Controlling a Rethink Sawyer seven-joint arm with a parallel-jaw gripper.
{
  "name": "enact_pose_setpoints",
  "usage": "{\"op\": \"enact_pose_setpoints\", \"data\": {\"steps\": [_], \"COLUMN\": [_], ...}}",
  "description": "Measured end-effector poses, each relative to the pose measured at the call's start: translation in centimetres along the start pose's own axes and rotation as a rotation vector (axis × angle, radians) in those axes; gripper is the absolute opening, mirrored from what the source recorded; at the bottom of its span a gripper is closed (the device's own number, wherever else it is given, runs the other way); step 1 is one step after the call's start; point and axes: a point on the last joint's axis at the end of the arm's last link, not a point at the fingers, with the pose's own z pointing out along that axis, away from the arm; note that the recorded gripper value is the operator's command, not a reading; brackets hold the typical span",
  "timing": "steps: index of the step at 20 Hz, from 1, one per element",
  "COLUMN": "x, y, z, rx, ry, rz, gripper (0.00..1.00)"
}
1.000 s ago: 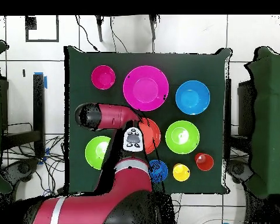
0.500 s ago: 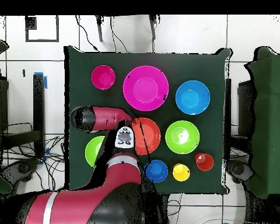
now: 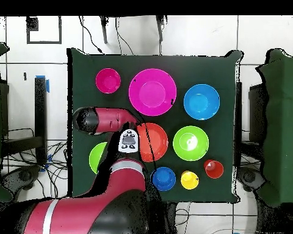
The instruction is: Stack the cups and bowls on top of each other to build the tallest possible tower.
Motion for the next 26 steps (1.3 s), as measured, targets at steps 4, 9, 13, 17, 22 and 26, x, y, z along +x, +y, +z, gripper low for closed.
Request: {"op": "enact_pose_setpoints", "data": {"steps": [4, 9, 13, 17, 22, 26], "x": [-0.2, -0.2, -0.3, -0.9, -2.2, -3.8], "y": [0.1, 0.1, -0.1, -1.1, -3.9, -7.5], "z": [-0.1, -0.1, -0.3, -1.8, -5.0, -8.1], "rx": [0.0, 0.0, -0.009, -0.042, -0.09, -0.126], "ry": [-0.004, -0.004, -0.006, -0.002, 0.007, 0.005], "rz": [-0.002, -0.002, 0.005, 0.036, 0.092, 0.146], "gripper": [0.0, 0.0, 0.0, 0.0, 0.0, 0.0]}}
